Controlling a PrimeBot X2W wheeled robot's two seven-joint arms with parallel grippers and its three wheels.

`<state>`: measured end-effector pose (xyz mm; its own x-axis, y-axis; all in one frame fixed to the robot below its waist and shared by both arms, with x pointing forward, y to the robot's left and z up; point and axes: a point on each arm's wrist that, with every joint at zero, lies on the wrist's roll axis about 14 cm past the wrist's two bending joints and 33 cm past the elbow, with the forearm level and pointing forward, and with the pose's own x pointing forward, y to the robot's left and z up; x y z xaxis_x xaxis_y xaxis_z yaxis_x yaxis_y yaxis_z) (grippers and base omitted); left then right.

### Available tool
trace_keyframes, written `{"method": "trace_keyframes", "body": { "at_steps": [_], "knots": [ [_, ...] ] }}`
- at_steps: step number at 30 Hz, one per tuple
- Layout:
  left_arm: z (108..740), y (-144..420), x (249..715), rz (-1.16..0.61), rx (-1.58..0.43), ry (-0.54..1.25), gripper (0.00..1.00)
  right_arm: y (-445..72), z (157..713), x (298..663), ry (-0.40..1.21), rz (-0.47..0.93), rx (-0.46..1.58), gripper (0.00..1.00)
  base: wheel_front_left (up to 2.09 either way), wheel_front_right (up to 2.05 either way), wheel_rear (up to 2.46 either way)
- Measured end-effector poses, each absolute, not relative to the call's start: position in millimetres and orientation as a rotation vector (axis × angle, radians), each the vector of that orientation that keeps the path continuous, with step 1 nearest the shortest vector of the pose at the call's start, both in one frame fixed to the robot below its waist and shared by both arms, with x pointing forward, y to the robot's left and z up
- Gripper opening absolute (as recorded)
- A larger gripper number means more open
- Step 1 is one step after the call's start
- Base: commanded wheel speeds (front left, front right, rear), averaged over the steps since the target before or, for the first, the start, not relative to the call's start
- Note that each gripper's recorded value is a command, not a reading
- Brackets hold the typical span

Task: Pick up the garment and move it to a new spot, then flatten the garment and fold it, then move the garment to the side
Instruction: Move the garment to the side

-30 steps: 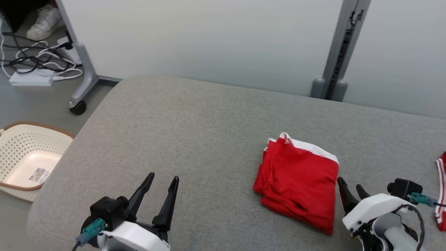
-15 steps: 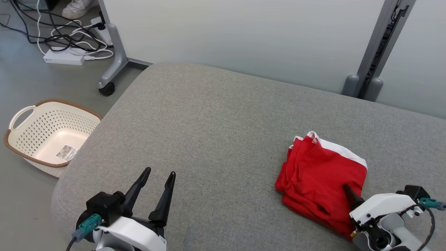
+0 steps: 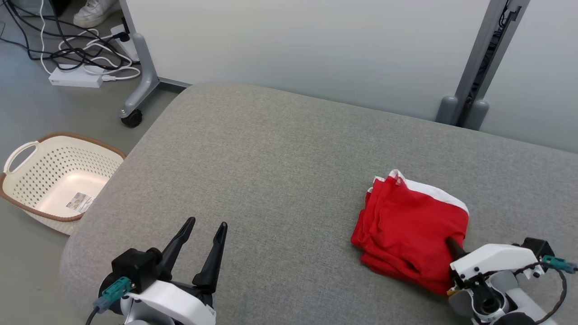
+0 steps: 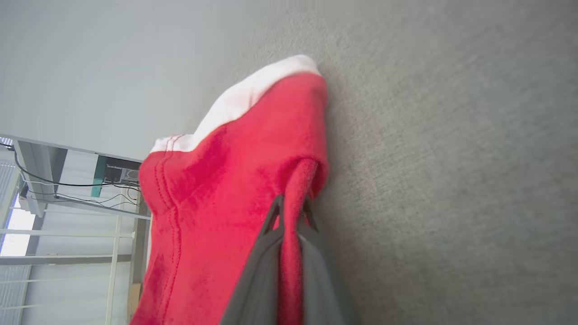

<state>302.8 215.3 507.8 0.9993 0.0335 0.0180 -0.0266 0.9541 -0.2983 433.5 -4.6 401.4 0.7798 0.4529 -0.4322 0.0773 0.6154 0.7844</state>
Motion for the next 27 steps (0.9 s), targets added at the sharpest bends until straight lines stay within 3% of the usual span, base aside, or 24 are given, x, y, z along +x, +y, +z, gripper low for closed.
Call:
{"method": "trace_keyframes", "body": {
  "at_steps": [10, 19, 27],
  "knots": [
    [513.9, 198.6, 310.4, -0.024, -0.319, -0.042, 1.00, -30.7, 433.2, 435.9, 0.506, 0.316, 0.766, 0.00, 0.00, 0.00, 0.00],
    [519.2, 159.6, 323.8, -0.142, -0.344, -0.049, 1.00, -96.4, 436.8, 419.9, 0.432, 0.224, 0.704, 0.00, 0.00, 0.00, 0.00],
    [521.3, 116.3, 333.4, -0.266, -0.361, -0.035, 1.00, -125.2, 439.0, 393.6, 0.397, 0.191, 0.681, 0.00, 0.00, 0.00, 0.00]
  ]
}}
